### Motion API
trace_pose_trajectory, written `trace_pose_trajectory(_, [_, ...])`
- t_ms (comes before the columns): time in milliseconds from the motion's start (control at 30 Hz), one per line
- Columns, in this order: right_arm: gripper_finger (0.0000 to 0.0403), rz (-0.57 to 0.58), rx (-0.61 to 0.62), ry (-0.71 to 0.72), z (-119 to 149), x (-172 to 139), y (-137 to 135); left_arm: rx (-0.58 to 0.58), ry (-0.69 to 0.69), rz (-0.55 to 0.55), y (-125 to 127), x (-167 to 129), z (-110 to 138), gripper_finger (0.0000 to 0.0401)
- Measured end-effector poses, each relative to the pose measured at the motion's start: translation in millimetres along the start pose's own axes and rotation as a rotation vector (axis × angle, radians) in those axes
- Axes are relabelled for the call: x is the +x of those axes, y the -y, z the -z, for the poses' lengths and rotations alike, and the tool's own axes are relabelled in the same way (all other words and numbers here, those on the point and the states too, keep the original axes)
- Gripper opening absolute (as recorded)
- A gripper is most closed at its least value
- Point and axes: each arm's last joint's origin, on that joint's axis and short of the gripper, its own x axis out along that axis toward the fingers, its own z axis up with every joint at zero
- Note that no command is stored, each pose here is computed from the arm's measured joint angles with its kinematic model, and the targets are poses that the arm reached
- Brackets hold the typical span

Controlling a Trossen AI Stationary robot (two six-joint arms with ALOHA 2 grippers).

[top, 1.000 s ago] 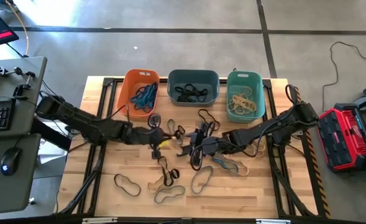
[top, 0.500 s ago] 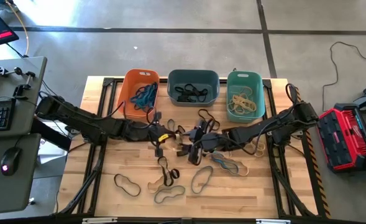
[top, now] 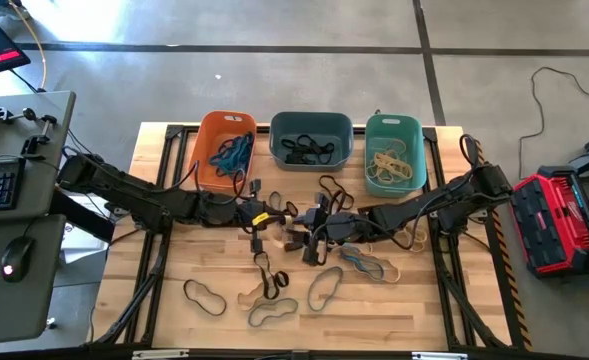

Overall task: Sort rubber bands into baskets
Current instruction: Put the brown rubber band into the green bin

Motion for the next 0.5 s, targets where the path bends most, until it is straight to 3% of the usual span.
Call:
trace_pose_trajectory(133, [0.0014, -0.001, -0.027, 0.000, 0.1, -0.1, -0.2, 0.000, -0.005, -0.005, -1.4, 0.5, 0.6, 0.0002])
trace_pose_trajectory(300, [0.0017, -0.002, -0.031, -0.009, 1.2, -0.6, -1.3, 0.019, -0.022, -0.014, -1.4, 0.4, 2.2, 0.0019])
trace_pose_trajectory(500, [0.0004, -0.018, -0.055, -0.009, 1.5, -4.3, -6.8, 0.031, -0.071, -0.024, -2.6, -3.1, 5.4, 0.0071])
